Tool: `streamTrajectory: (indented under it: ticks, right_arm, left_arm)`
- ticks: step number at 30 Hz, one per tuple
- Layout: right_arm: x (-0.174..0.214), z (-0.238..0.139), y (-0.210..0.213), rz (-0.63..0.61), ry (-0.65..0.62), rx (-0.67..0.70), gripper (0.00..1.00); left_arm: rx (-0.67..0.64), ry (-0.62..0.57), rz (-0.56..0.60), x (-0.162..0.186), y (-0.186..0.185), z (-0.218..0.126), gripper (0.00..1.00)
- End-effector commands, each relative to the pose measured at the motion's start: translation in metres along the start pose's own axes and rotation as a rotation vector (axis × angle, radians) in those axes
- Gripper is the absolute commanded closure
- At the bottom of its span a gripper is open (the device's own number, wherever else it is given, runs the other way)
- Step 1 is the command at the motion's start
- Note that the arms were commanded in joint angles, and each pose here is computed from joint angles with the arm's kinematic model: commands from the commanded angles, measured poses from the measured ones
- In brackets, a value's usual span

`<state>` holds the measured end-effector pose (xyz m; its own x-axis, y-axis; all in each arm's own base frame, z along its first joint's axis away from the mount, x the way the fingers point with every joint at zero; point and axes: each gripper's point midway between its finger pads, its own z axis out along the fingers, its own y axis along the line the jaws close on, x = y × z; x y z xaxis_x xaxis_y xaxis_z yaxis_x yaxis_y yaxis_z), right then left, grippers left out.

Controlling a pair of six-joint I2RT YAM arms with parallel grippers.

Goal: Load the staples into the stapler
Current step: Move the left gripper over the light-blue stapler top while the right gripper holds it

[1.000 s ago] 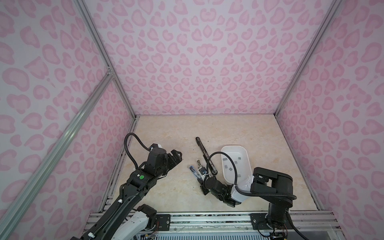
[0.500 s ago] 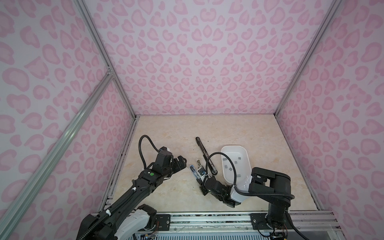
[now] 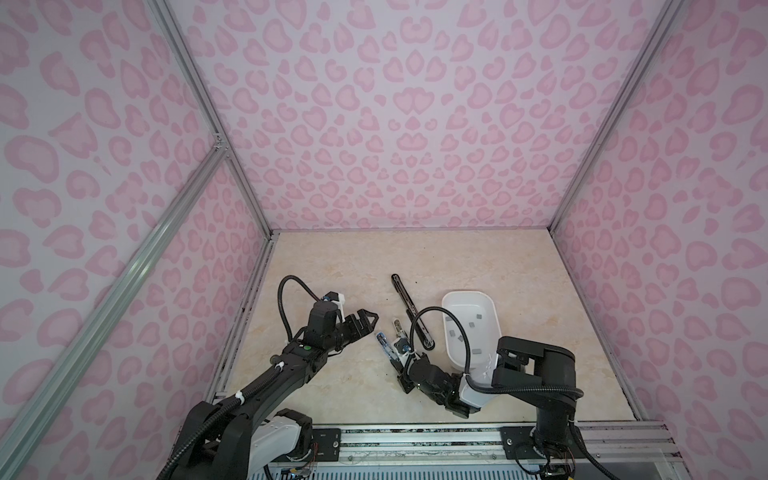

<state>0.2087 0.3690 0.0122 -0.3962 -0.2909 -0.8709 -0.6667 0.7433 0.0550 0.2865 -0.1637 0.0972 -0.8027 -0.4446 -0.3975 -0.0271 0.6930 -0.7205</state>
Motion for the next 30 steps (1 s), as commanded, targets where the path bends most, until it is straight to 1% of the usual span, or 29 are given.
streamTrajectory:
  ticks: [1,5,13,17,19,20,23,26,30]
  right_arm:
    - [0.034,-0.001,0.003,-0.017,0.116,-0.032,0.78]
    - [0.031,0.004,0.01,0.002,0.101,-0.06,0.78]
    - [0.034,0.01,0.016,0.013,0.095,-0.084,0.78]
    - [0.033,0.012,0.017,0.018,0.093,-0.084,0.78]
    - [0.034,0.013,0.017,0.021,0.092,-0.082,0.78]
    - [0.033,0.013,0.017,0.023,0.089,-0.081,0.78]
    - [0.033,0.014,0.017,0.027,0.087,-0.081,0.78]
    - [0.034,0.014,0.016,0.03,0.086,-0.078,0.78]
    - [0.034,0.014,0.016,0.036,0.082,-0.077,0.78]
  left_arm:
    - [0.113,-0.006,0.007,-0.004,-0.019,0.003,0.06]
    - [0.1,-0.012,0.006,-0.002,-0.013,0.006,0.2]
    - [0.08,0.019,-0.007,0.005,-0.001,0.02,0.25]
    - [0.117,0.052,0.004,0.01,-0.005,0.025,0.48]
    - [0.127,0.055,0.012,0.011,-0.007,0.024,0.56]
    - [0.133,0.051,0.02,0.011,-0.008,0.022,0.58]
    - [0.145,0.055,0.041,0.018,-0.011,0.018,0.62]
    - [0.146,0.068,0.06,0.033,-0.012,0.017,0.62]
    - [0.117,0.065,0.062,0.045,-0.002,0.015,0.62]
